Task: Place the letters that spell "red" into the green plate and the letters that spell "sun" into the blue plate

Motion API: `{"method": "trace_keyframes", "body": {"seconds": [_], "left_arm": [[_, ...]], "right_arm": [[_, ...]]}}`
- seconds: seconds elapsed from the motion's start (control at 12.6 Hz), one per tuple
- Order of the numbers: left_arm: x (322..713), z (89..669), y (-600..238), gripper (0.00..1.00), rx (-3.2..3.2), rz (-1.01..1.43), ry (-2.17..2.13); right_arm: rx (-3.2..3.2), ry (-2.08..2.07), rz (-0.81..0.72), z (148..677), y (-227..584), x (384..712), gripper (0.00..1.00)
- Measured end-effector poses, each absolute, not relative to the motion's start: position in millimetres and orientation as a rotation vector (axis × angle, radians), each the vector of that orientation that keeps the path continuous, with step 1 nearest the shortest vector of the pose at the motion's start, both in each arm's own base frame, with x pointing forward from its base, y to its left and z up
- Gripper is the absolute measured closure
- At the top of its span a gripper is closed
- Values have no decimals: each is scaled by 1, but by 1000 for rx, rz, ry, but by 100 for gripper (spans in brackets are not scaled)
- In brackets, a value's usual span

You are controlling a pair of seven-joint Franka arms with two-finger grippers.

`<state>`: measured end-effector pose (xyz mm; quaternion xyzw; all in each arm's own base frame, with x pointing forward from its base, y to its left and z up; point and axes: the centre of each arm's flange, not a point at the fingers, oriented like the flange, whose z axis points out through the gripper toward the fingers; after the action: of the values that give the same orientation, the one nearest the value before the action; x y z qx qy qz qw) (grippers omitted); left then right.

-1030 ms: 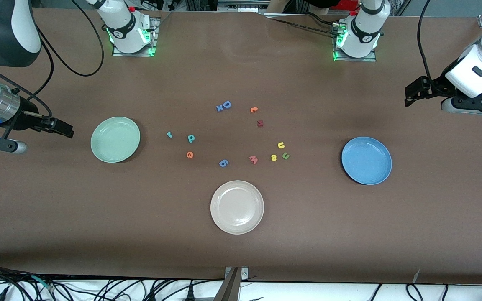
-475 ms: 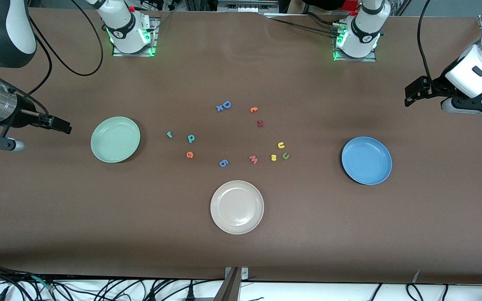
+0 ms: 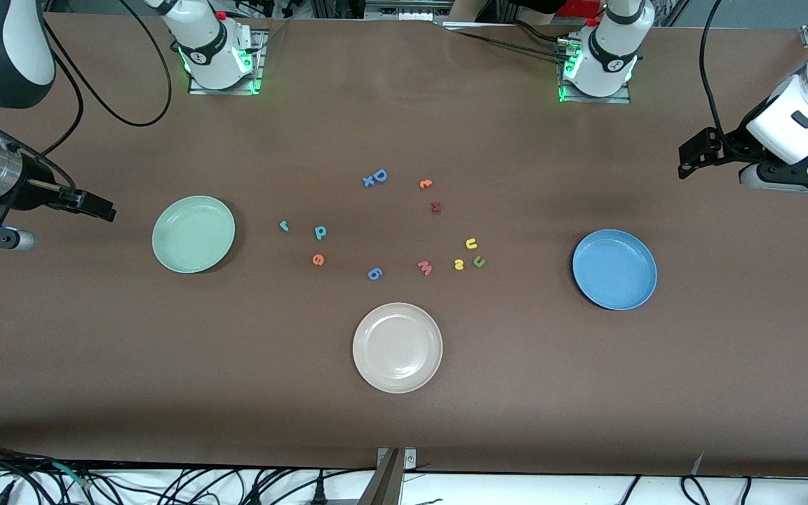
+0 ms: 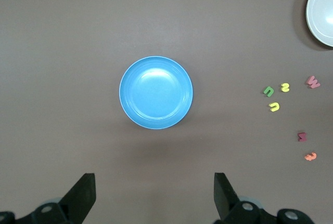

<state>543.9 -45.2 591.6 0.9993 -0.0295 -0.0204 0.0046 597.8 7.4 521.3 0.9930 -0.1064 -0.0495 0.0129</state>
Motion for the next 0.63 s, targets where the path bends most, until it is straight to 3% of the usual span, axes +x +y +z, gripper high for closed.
{"method": "trace_keyframes", "body": {"seconds": [0.63], "left_arm": [[544,592,-45,0,3130,-64,-93]], "right_arm": [[3096,-309,-162,522,7,596,0]]}}
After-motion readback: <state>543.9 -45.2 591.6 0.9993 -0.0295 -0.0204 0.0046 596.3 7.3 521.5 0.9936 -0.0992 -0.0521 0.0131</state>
